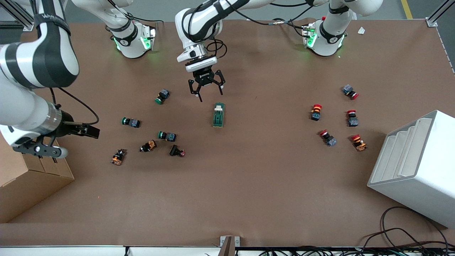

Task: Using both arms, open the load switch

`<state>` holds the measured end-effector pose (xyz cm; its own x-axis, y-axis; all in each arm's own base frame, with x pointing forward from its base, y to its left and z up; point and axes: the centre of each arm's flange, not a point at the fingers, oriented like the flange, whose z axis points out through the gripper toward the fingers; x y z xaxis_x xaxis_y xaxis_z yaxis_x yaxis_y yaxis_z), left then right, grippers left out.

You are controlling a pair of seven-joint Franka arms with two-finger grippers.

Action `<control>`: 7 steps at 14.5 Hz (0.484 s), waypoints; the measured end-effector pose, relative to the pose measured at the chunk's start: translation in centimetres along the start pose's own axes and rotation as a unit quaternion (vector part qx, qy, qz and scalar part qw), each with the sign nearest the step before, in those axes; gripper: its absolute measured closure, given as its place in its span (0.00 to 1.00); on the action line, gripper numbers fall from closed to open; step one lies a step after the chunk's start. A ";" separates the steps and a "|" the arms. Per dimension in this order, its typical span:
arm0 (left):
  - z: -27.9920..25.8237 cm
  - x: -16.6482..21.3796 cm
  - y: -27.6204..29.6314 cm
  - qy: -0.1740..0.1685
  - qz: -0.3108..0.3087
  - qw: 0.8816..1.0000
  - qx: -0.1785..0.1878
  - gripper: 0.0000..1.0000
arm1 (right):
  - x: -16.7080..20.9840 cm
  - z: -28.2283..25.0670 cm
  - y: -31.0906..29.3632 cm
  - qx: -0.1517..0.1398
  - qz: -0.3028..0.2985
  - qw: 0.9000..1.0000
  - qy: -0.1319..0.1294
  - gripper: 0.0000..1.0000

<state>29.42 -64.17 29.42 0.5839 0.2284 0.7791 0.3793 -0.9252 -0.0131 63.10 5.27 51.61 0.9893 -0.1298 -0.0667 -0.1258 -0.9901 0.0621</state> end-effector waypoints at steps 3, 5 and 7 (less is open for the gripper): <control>1.2 12.8 -1.5 -0.080 -0.008 0.996 0.045 0.00 | -0.9 -1.6 3.4 0.001 -0.025 1.000 0.009 0.00; 2.9 21.5 -4.2 -0.137 0.018 0.989 0.056 0.00 | -1.8 -2.2 5.4 0.001 -0.029 1.000 0.011 0.00; 5.0 29.2 -7.7 -0.181 0.047 0.981 0.056 0.00 | -3.0 -2.6 5.9 0.001 -0.030 1.000 0.011 0.00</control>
<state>47.15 -48.84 49.10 0.8287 0.2546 0.4984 0.3759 -0.9129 -0.1588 59.54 -0.06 54.78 0.9964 -0.0697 -0.0488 -0.0669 -0.9961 0.0576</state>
